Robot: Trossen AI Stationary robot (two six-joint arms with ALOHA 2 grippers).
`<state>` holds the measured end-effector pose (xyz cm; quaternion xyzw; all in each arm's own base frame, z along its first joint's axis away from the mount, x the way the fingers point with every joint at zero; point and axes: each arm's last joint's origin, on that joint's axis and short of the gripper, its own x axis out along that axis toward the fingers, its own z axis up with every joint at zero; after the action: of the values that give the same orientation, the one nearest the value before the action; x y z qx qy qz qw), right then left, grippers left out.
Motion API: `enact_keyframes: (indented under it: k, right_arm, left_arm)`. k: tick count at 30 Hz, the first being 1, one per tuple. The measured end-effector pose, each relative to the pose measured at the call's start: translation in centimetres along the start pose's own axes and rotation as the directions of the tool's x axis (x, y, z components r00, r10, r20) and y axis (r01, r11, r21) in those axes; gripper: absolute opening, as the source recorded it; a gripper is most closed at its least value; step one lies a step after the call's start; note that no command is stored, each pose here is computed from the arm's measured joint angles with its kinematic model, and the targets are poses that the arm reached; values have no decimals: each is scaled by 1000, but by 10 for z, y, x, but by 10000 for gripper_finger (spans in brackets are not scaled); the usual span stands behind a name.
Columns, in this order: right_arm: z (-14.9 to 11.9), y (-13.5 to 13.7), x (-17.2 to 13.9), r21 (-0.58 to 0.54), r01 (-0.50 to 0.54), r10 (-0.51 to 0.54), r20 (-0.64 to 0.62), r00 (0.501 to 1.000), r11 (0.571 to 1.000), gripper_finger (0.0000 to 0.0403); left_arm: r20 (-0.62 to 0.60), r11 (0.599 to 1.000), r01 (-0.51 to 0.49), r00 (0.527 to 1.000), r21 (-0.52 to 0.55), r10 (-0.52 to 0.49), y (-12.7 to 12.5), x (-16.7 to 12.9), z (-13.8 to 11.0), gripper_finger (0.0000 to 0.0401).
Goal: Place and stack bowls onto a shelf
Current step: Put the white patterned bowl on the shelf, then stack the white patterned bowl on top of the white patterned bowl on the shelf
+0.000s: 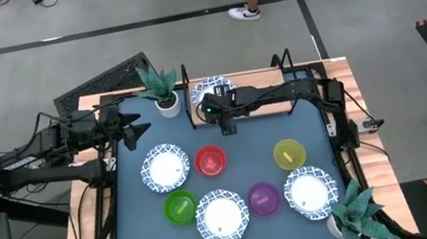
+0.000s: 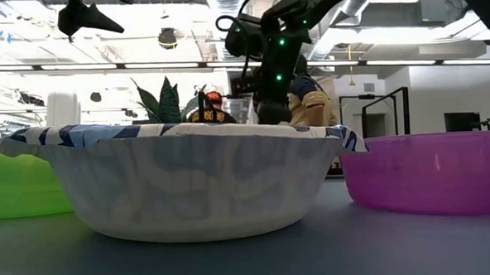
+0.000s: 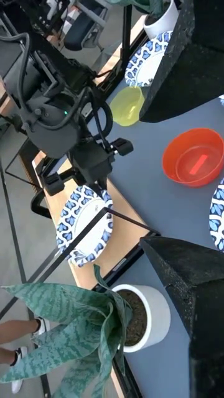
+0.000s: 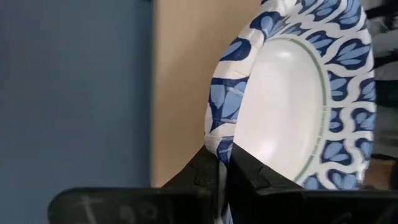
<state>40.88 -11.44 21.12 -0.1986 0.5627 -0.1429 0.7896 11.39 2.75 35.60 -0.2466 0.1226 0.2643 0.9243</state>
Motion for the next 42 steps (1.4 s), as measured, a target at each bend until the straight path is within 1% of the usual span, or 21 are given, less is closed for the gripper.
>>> enact_keyframes:
  k: [4, 8, 12, 17, 21, 27, 30, 32, 34, 36, 39, 42]
  right_arm:
    - [-1, -2, 0, 19, -45, 44, 22, 999, 999, 62]
    - [-1, -3, 0, 46, -49, 48, 21, 999, 998, 82]
    - [-1, -2, 0, 52, -73, 72, 29, 997, 996, 122]
    - [3, -6, -8, 59, -123, 121, 37, 992, 991, 184]
    - [11, -11, -20, 75, -121, 117, 53, 992, 990, 217]
    - [28, -18, -52, 65, -122, 116, 93, 989, 990, 222]
    - [39, -15, -70, 42, -188, 179, 163, 970, 981, 220]
    - [49, -9, -83, 7, -276, 266, 237, 934, 961, 220]
    - [57, 2, -94, -53, -353, 352, 307, 884, 934, 220]
    - [65, 15, -102, -140, -387, 411, 360, 838, 911, 220]
    - [74, 37, -110, -285, -362, 452, 392, 801, 888, 220]
    - [82, 56, -117, -415, -280, 461, 442, 769, 865, 220]
  left_arm:
    - [0, 1000, 0, 1000, 0, 0, 0, 0, 0, 300]
    - [0, 1000, 1, 1000, 0, -1, 0, 0, 0, 300]
    - [0, 1000, 1, 1000, 0, -1, 0, 0, 0, 300]
    - [-2, 1000, 0, 1000, 1, 0, 0, 0, 0, 300]
    - [-14, 1000, -7, 1000, 5, 7, 1, 0, -1, 300]
    - [-16, 1000, -8, 1000, 6, 8, 1, 0, -2, 300]
    - [-17, 1000, -8, 1000, 6, 8, 1, 0, -2, 300]
    - [-16, 1000, -8, 1000, 6, 8, 1, 0, -2, 300]
    - [-17, 1000, -8, 1000, 6, 8, 1, 0, -2, 300]
    - [-17, 1000, -8, 1000, 6, 9, 1, 0, -2, 300]
    - [-17, 1000, -9, 1000, 6, 9, 1, 0, -2, 300]
    - [-17, 1000, -9, 1000, 6, 9, 1, 0, -2, 300]
